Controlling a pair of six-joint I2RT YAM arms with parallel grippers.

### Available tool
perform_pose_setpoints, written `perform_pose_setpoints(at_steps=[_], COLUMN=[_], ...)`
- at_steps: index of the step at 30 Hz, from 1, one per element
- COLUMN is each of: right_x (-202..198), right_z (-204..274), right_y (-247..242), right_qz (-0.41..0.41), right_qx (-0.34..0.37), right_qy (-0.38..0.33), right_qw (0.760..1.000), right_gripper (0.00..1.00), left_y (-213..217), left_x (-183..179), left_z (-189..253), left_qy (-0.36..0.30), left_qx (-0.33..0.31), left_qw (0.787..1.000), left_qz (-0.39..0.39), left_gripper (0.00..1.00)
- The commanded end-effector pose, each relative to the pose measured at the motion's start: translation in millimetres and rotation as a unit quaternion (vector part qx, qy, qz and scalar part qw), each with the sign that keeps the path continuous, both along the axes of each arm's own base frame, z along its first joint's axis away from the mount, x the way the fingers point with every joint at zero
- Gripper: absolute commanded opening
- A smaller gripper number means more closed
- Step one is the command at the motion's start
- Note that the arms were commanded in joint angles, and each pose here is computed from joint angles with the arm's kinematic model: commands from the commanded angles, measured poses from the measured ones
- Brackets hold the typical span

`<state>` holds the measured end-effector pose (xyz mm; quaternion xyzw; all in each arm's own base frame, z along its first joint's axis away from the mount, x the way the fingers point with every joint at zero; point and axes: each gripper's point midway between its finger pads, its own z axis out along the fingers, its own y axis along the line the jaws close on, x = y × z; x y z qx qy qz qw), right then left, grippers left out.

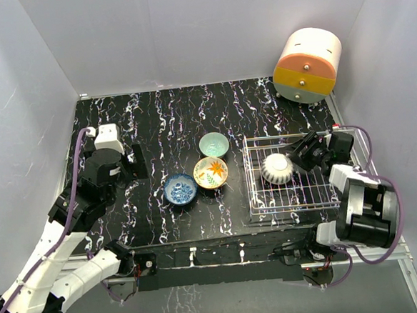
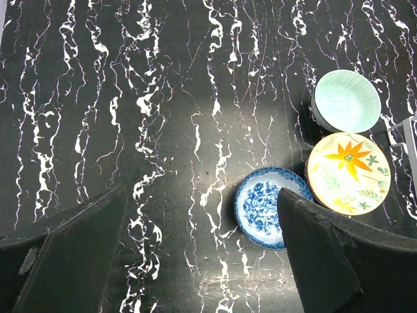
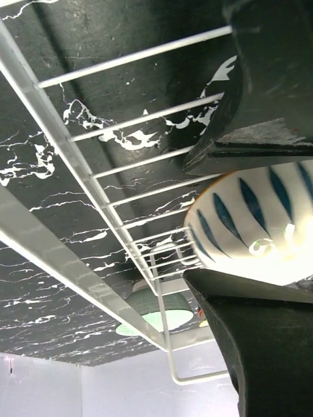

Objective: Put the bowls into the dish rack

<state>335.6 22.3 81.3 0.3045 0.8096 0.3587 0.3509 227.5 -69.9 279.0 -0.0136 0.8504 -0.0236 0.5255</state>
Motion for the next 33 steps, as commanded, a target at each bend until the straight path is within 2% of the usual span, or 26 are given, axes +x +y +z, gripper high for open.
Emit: perform_pose_setpoints(at_steps=[1,4,11,19,28,33], right_x=[7.2,6.5,-0.8,-10.8,-41.9,-60.0], right_z=[31.5,42.8,77.1,93.3,94.4,93.5], right_y=[-17.5,-28.7,-45.0,-10.4,38.0,40.3], right_qz=[-0.01,-0.018,-0.019,-0.007,0.019,-0.004], right_qx=[-0.084,-0.127,-0.223,-0.318,-0.379,-0.424], right_qy=[-0.035,-0.034,-0.041,-0.017,0.015,0.06], right_qw=[0.996,0.991,0.974,0.948,0.925,0.903], right_gripper=[0.65,0.75,0.76,0.76,0.76,0.82], left_y=[0.9,-1.1,-7.6,-16.1,-31.7,-33.2], left_x=[-1.4,-0.2,3.4,9.9,17.2,17.7], left_z=[4.7,2.9,0.2,0.4,-3.0,-3.0], left_qy=[-0.007,-0.007,-0.004,-0.007,-0.009,-0.013], left_qx=[0.003,0.002,0.0,-0.001,-0.017,-0.018], left_qw=[1.0,1.0,1.0,0.999,0.998,0.998], left_qz=[-0.004,-0.007,-0.017,-0.032,-0.055,-0.059], left_gripper=[0.97,0.97,0.97,0.97,0.97,0.97])
